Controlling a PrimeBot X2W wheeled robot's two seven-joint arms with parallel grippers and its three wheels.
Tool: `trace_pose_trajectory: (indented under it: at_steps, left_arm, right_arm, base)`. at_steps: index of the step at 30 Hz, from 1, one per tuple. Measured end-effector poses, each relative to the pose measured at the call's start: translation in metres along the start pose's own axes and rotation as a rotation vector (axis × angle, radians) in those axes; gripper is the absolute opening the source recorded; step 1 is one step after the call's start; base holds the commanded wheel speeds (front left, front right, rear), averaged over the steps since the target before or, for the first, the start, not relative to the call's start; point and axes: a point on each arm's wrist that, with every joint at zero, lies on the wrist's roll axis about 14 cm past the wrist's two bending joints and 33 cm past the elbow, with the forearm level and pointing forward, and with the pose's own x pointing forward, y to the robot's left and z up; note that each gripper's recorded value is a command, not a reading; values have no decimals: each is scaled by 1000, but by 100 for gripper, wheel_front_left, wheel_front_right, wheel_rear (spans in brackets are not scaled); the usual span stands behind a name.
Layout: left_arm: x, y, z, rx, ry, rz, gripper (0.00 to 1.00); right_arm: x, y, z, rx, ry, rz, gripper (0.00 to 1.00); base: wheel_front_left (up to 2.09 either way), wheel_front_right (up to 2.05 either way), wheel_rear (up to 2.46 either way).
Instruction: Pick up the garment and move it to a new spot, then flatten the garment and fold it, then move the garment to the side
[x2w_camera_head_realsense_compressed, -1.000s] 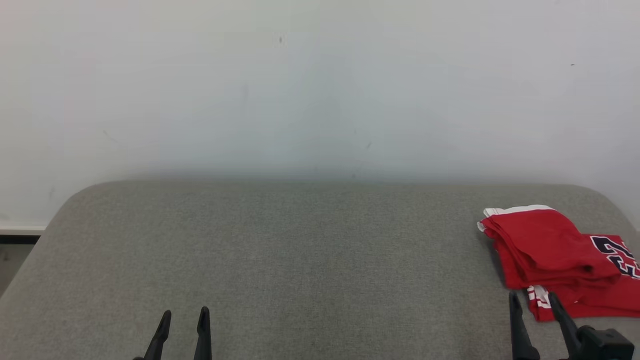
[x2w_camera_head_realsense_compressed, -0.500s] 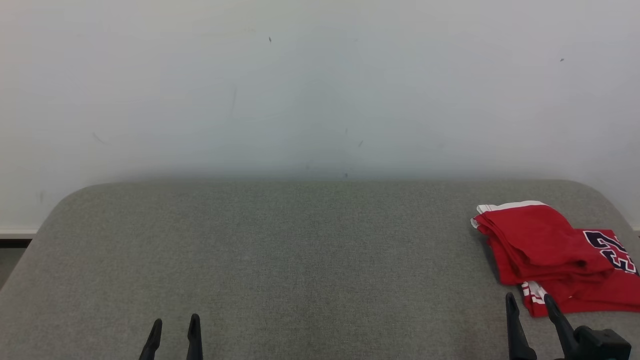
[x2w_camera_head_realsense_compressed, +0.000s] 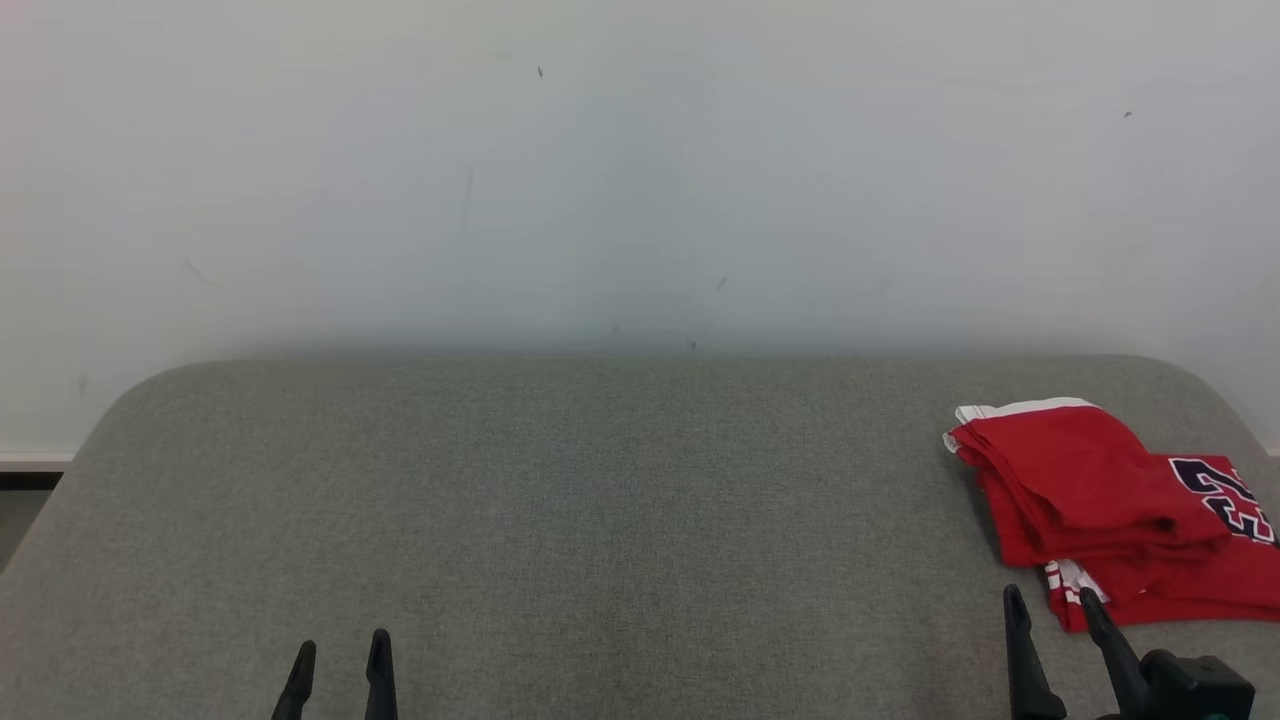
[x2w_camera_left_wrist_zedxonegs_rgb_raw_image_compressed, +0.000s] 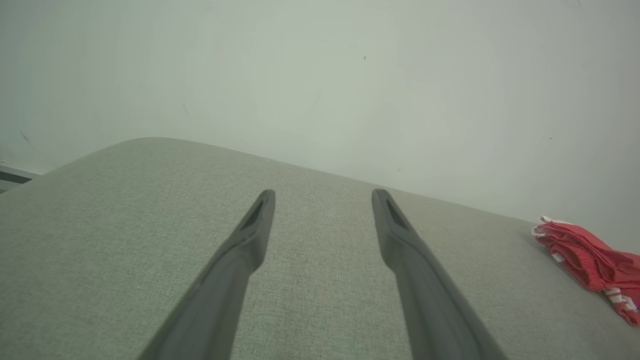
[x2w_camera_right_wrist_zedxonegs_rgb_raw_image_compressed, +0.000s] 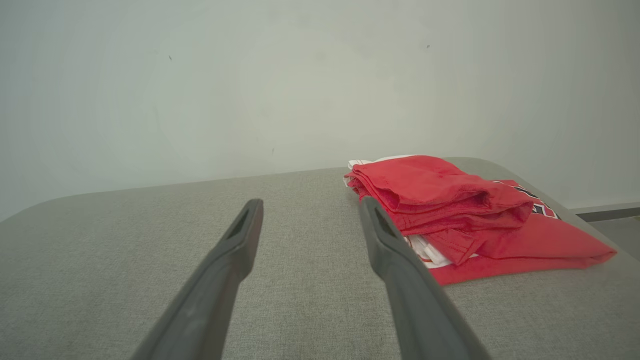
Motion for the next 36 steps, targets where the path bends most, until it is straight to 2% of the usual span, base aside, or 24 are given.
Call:
trace_pose_trajectory:
  at_steps: [8,9,16,36]
  left_arm:
    - [3,-1,0,-8,2,-4,100]
    - [3,-1,0,-8,2,-4,0]
    - [-11,8,-27,-36,92,35,0]
    - [3,15,-28,-351,112,107,0]
  right_arm:
    - [2,8,-7,17,26,22,100]
    - [2,8,-7,17,26,22,0]
    - [-10,3,-37,48,125,-2,0]
    - [-3,-9,-32,424,104,-67,0]
  base:
    - [0,0,0]
    - [0,0,0]
    - [0,0,0]
    - [0,0,0]
